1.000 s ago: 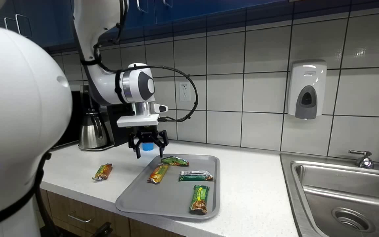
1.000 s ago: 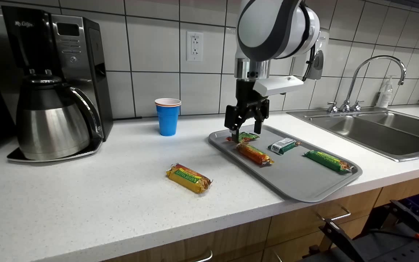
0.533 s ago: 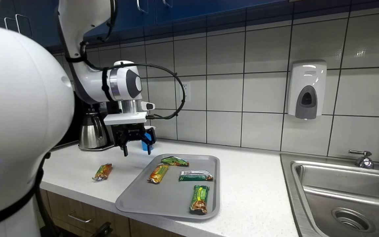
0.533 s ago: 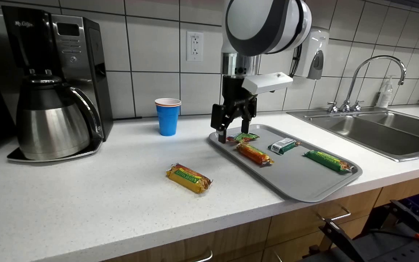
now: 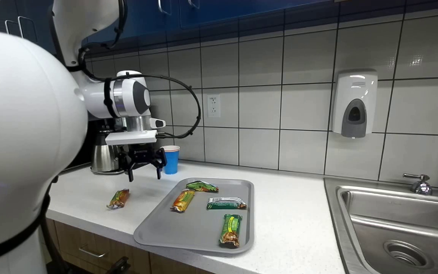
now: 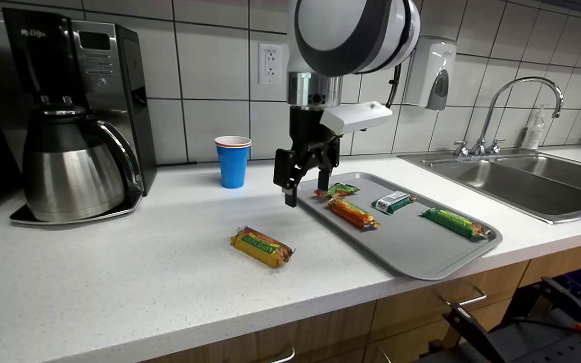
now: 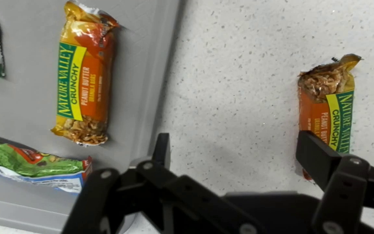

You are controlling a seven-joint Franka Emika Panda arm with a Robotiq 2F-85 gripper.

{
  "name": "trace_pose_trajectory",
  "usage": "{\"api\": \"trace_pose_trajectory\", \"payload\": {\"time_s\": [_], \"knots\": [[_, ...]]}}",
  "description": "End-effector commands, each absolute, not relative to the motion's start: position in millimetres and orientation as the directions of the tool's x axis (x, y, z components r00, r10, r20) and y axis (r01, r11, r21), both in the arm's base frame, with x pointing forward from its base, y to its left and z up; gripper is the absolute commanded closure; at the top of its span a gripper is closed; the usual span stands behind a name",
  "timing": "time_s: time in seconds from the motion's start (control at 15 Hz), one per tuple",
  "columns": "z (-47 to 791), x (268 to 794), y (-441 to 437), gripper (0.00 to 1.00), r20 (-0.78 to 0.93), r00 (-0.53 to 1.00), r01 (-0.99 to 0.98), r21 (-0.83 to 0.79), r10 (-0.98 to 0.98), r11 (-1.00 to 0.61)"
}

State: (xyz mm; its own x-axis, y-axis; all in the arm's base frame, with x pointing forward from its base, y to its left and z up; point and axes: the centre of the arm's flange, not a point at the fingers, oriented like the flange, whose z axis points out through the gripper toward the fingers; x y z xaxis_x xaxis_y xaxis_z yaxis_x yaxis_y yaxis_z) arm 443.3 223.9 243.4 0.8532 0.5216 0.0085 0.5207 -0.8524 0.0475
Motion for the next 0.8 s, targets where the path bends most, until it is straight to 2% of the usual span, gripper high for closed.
{"api": "trace_pose_trajectory", "payload": {"time_s": [0.0,0.73], "knots": [[246,425,235,0.00,0.028,0.853,0.521,0.026,0.521,-0.853],[222,400,274,0.00,0.016,0.814,0.581,0.000,0.581,-0.814]]}}
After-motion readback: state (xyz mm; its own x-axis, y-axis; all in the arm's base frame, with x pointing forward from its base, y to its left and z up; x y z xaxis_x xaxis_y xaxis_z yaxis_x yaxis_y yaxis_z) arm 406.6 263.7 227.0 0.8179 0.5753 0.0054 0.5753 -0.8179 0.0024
